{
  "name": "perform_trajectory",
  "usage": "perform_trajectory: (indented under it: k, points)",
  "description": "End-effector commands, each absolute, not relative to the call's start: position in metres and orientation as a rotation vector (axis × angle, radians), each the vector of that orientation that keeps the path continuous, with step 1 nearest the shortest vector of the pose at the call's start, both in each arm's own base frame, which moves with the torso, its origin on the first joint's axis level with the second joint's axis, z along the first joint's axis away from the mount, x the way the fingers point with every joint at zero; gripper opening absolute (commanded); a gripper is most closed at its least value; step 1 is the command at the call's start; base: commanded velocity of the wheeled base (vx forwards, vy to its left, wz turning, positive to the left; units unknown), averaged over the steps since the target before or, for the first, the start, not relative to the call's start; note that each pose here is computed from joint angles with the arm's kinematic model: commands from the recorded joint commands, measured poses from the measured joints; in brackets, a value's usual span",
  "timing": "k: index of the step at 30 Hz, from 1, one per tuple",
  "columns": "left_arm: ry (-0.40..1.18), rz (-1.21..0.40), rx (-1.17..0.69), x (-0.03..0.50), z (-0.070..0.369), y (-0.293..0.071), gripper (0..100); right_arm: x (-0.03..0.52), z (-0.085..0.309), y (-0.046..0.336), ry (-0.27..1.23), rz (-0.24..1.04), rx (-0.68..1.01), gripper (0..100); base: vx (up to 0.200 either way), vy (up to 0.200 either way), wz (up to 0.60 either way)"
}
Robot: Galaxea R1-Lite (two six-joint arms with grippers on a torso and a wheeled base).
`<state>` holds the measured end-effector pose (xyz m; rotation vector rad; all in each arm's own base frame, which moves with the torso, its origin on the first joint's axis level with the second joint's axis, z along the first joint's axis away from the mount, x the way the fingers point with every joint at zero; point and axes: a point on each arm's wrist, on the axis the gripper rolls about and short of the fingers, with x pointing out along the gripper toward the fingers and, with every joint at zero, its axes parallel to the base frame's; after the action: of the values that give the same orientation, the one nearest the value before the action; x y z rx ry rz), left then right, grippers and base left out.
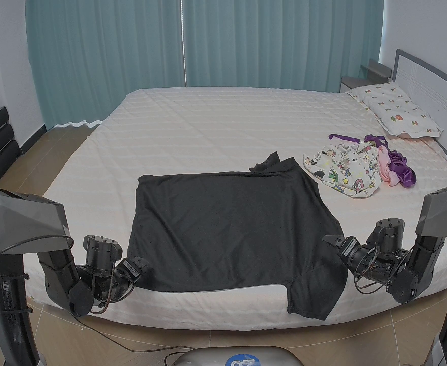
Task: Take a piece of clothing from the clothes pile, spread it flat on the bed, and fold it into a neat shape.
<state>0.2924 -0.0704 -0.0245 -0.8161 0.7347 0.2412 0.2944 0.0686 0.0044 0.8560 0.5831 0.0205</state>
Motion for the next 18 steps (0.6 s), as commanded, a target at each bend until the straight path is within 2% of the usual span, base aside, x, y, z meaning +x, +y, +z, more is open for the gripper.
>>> perform_trajectory:
  k: [1,2,3,18]
  points:
    - [0.747,0.24,-0.81,0.295,-0.03,-0.073,100,0.295,0.003,0.069,0.586,0.02,0.856,100,0.0,0.0,0.0]
    - [0.747,0.24,-0.81,0.295,-0.03,-0.073,100,0.295,0.003,0.069,0.588,0.019,0.855,100,0.0,0.0,0.0]
    - [0.751,0.24,-0.809,0.294,-0.03,-0.074,0,0.294,0.003,0.068,0.588,0.017,0.855,100,0.0,0.0,0.0]
    - [0.779,0.315,-0.774,0.266,-0.029,-0.067,0,0.294,-0.002,0.066,0.599,-0.001,0.846,100,0.0,0.0,0.0]
